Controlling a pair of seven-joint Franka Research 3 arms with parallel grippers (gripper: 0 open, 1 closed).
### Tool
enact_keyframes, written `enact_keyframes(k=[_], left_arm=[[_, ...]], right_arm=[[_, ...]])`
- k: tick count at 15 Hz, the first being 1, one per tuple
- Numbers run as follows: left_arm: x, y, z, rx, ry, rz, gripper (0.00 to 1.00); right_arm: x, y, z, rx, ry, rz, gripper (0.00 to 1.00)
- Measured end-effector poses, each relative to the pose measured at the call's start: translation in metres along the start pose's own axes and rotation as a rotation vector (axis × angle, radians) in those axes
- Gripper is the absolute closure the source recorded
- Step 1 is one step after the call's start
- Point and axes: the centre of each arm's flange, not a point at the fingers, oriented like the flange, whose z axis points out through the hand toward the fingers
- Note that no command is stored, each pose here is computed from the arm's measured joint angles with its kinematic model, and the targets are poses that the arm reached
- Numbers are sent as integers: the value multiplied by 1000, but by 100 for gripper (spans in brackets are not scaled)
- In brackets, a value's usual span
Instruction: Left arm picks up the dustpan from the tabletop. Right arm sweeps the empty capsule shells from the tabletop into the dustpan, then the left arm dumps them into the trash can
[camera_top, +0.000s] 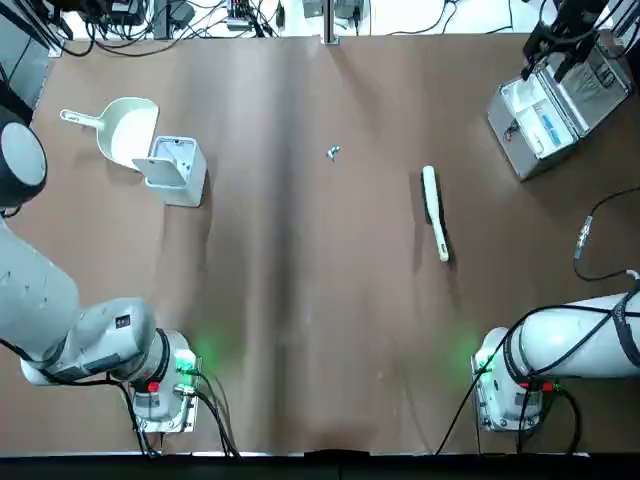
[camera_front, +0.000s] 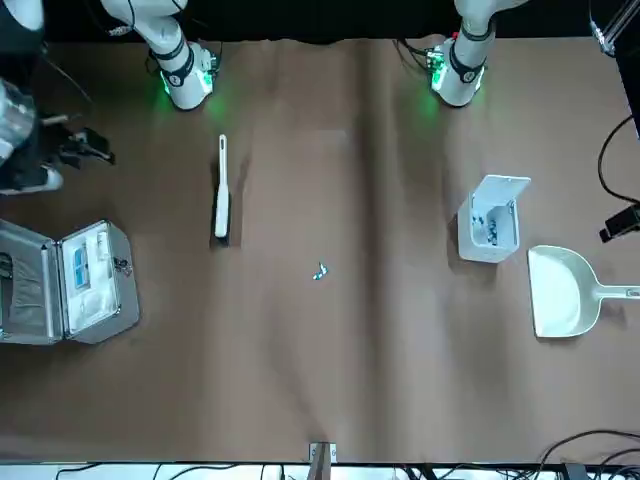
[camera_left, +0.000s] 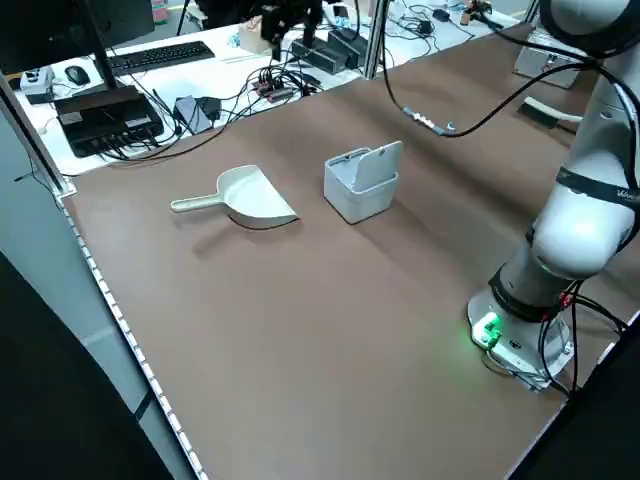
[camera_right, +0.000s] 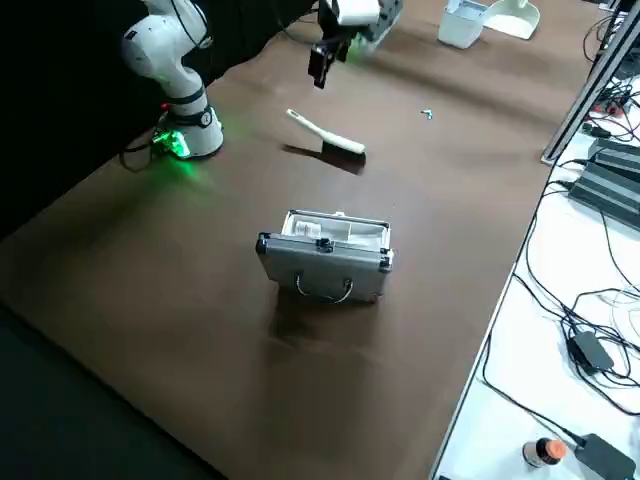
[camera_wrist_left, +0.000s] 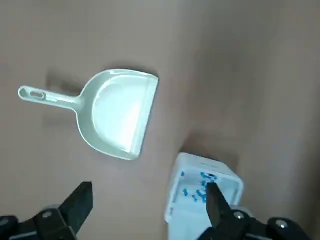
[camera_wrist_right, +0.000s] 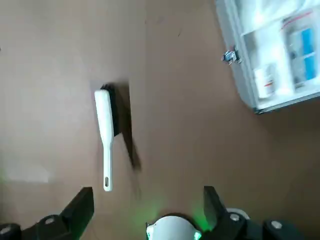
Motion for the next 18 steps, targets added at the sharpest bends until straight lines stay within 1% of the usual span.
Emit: enact_keyframes(k=[2, 5, 7, 9, 11, 14, 15, 18], left_arm=[[6, -23, 19, 0, -7, 74, 0], [7, -65, 36, -1, -13, 169, 0], [6, -88, 43, 0, -12, 209, 0], [6, -102, 52, 0, -14, 186, 0], [4, -123, 62, -2, -24, 94, 0], [-6, -169, 82, -7, -47, -61, 0], [-10, -188, 95, -8, -61, -204, 0], [-9, -198, 111, -1, -64, -448, 0]], right_arm=[[1, -2, 30, 27, -44, 7, 4], [-1, -9, 63, 30, -93, 50, 5], [1, -24, 83, 18, -98, 96, 5], [3, -44, 105, 0, -88, 140, 5], [2, -62, 124, -15, -83, 179, 6], [-4, -79, 150, -33, -99, 181, 7], [-7, -89, 170, -40, -91, 177, 7], [-18, -108, 208, -58, -88, 144, 9]])
